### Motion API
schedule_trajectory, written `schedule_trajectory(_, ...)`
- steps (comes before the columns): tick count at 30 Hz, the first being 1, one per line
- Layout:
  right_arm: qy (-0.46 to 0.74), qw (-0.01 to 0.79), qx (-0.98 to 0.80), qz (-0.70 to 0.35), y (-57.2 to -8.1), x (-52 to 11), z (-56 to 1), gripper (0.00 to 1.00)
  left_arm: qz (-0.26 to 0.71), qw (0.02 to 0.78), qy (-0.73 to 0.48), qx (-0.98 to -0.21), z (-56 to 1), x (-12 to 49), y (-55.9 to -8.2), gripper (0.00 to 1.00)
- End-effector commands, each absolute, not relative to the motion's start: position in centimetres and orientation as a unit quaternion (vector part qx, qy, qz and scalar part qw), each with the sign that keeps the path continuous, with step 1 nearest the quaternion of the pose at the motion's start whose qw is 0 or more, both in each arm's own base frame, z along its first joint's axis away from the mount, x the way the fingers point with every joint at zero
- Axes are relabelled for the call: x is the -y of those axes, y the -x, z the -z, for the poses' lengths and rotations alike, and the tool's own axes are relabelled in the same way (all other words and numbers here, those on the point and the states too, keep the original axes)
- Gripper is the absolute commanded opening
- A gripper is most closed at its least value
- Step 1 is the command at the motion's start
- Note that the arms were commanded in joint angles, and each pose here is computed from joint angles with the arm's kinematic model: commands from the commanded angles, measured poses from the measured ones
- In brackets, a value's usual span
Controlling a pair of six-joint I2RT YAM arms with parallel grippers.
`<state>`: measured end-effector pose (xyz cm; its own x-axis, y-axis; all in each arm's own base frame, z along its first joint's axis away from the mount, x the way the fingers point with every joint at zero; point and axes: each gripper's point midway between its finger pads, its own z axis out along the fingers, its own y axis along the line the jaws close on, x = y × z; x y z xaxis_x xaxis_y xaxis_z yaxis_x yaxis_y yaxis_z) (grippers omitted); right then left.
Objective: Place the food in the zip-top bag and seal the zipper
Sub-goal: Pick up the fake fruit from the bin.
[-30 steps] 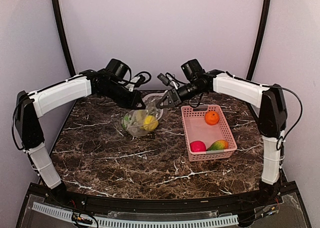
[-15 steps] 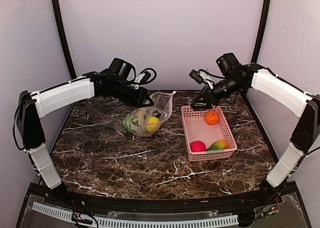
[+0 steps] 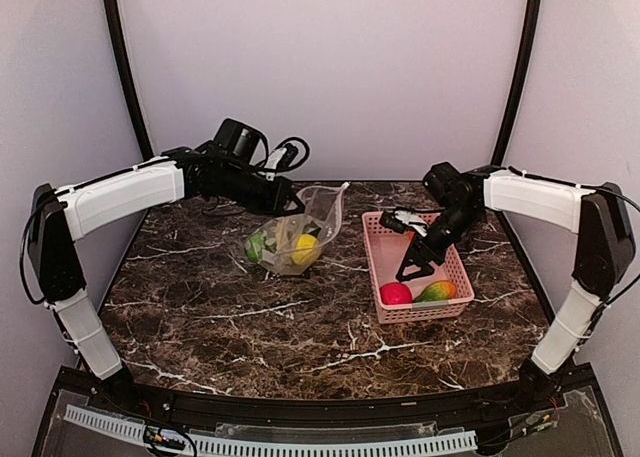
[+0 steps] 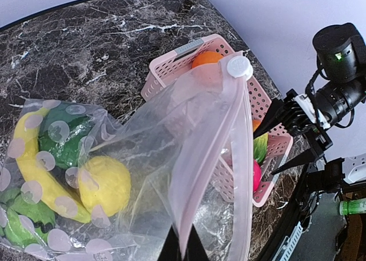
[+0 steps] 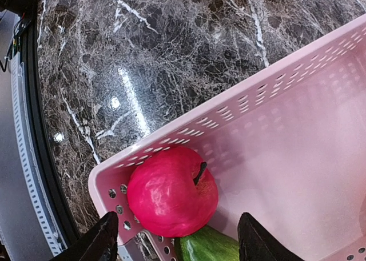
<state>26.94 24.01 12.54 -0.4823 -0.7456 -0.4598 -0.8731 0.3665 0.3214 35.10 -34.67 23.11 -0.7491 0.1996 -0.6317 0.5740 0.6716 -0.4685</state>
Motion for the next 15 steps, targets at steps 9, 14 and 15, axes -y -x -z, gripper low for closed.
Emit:
schedule_trajectory(9, 0.478, 0.076, -0.823, -0.297, -26.6, -24.8, -8.9, 0.76, 0.342, 0.299, -0.223, -0.863, -25.2, 33.9, -34.2, 0.01)
schedule_trajectory(14, 0.474, 0.061, -0.824, -0.304, -26.3, -24.8, -8.0, 0.78, 0.342, 0.297, -0.223, -0.863, -25.1, 33.9, -34.2, 0.01)
schedule_trajectory(15, 0.472, 0.058, -0.824, -0.307, -26.2, -24.9, -7.9, 0.78, 0.342, 0.298, -0.223, -0.863, -25.1, 33.9, -34.2, 0.01)
